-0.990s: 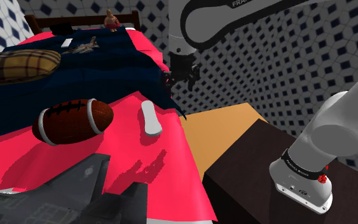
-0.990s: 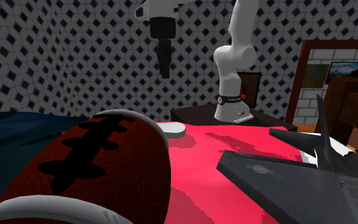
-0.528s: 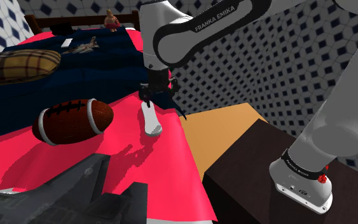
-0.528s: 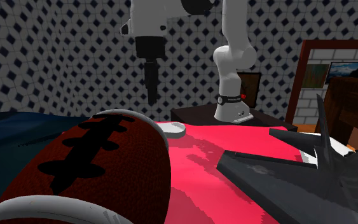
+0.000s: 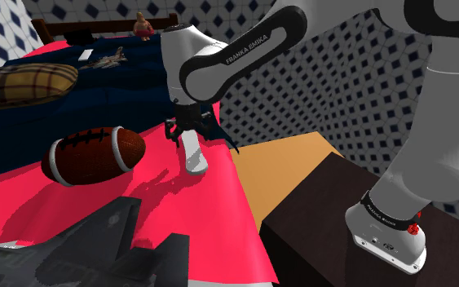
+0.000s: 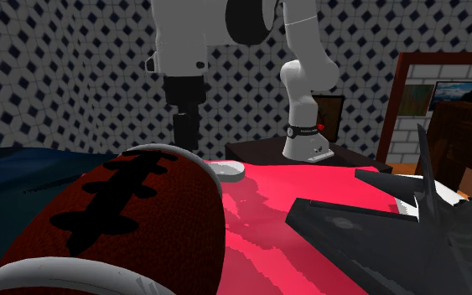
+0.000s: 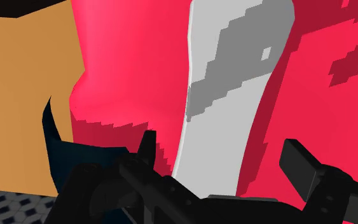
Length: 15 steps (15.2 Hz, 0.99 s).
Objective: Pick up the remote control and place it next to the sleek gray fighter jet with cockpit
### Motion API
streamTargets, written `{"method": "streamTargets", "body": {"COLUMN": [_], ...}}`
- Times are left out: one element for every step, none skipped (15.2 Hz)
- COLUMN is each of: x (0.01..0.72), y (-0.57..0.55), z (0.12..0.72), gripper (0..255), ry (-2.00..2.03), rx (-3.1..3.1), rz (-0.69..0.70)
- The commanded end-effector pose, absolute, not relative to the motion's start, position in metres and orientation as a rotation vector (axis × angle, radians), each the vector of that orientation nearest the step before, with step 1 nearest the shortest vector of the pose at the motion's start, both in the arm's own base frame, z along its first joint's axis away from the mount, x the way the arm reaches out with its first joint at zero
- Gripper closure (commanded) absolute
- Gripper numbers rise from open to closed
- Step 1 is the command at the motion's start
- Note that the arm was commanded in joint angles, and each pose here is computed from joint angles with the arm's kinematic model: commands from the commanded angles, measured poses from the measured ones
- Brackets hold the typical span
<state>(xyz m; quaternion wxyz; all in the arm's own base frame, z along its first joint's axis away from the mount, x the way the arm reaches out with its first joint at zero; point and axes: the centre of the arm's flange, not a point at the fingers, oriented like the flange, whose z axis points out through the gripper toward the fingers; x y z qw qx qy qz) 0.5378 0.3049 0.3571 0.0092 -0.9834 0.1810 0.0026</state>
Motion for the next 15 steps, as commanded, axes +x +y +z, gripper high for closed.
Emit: {"method": "streamTargets", "body": {"x": [0.538,0.538,0.538,0.538,0.538,0.538,0.538,0.538,0.538,0.538,0.538,0.538,0.538,0.538,0.538], "y": [0.306,0.306,0.306,0.306,0.306,0.306,0.306,0.306,0.306,0.306,0.306,0.306,0.306,0.306,0.306], "z": [0.347,0.342,0.334,0.334,0.334,0.334,0.334,0.334,0.334,0.334,0.334,0.334,0.334,0.334,0.334], "gripper": [0,0,0,0,0,0,0,0,0,0,0,255,255,255,255], "ry": [0.566,0.566,0.566,0.566,0.566,0.566,0.566,0.566,0.566,0.566,0.566,0.566,0.566,0.566,0.567], "rx": [-3.071,-3.071,-3.071,-3.071,-3.071,-3.071,-3.071,-3.071,-3.071,-3.071,-3.071,-3.071,-3.071,-3.071,-3.071], "rz": [0.008,0.008,0.008,0.008,0.008,0.008,0.008,0.008,0.008,0.008,0.008,0.008,0.008,0.008,0.008]}}
